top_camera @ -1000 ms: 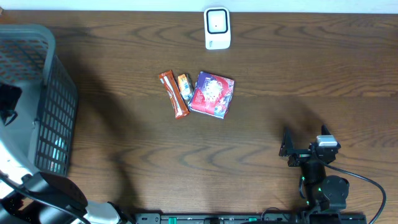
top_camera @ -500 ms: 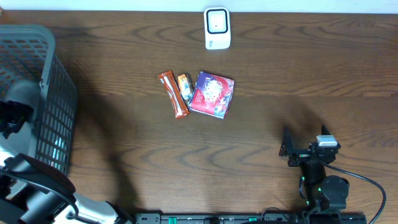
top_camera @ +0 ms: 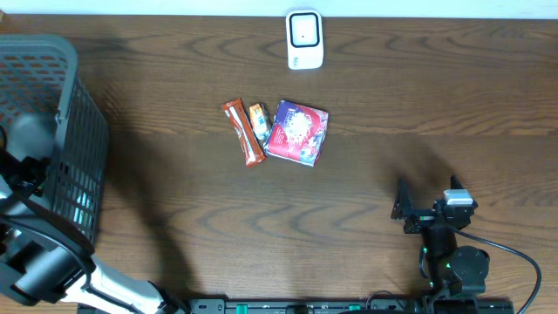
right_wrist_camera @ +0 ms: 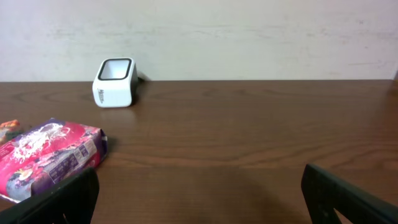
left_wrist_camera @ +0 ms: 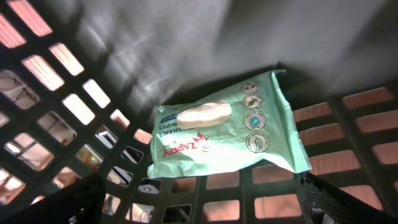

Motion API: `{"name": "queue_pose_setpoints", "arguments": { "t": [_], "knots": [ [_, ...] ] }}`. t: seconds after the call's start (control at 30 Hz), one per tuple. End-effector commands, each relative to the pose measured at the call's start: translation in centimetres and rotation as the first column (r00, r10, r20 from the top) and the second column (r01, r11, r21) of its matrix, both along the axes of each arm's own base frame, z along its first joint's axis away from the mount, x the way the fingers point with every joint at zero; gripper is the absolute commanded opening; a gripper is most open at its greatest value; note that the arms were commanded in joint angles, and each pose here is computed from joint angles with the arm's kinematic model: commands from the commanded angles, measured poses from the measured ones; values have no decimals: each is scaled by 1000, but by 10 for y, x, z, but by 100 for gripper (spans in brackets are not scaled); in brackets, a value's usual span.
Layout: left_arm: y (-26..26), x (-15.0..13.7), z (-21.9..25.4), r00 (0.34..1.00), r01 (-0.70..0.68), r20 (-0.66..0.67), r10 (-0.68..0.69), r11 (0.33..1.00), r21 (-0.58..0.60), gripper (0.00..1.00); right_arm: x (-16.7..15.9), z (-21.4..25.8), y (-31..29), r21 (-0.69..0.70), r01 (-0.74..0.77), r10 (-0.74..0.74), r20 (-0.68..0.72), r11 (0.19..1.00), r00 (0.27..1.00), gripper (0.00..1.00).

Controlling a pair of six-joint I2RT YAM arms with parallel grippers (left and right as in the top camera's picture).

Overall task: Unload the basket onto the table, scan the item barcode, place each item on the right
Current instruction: 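Reach the left gripper into the basket and grasp the mint-green packet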

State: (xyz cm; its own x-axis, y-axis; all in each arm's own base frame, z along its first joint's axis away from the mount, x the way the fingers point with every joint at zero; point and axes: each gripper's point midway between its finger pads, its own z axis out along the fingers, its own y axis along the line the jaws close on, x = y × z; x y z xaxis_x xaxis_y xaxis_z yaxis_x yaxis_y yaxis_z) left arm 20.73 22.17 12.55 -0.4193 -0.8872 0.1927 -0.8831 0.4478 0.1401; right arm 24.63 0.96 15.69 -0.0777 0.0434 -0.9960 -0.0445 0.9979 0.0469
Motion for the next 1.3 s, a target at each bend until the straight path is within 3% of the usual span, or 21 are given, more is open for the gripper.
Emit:
{"name": "queue_pose_setpoints", "arguments": {
  "t": [0.0, 0.37, 1.13, 1.23, 1.27],
  "knots": [
    [-4, -3, -13, 999, 10, -32, -11, 999, -46, 98, 0, -1, 4, 11, -18, 18, -1, 1000, 1000, 99],
    [-24, -3, -39, 997, -23, -76, 8, 980, -197, 98, 0, -1, 4, 11, -18, 18, -1, 1000, 1000, 99],
    [-20, -3, -90, 999, -11, -39, 5, 990, -143, 98, 0, -1, 4, 11, -18, 18, -1, 1000, 1000, 99],
    [-19, -2, -98, 1000, -9, -28, 5, 991, -132, 88, 0, -1, 4, 11, -18, 18, -1, 1000, 1000, 99],
    [-19, -1, -100, 1000, -9, -23, 6, 992, -128, 80, 0, -1, 4, 11, -18, 18, -1, 1000, 1000, 99]
  ]
}}
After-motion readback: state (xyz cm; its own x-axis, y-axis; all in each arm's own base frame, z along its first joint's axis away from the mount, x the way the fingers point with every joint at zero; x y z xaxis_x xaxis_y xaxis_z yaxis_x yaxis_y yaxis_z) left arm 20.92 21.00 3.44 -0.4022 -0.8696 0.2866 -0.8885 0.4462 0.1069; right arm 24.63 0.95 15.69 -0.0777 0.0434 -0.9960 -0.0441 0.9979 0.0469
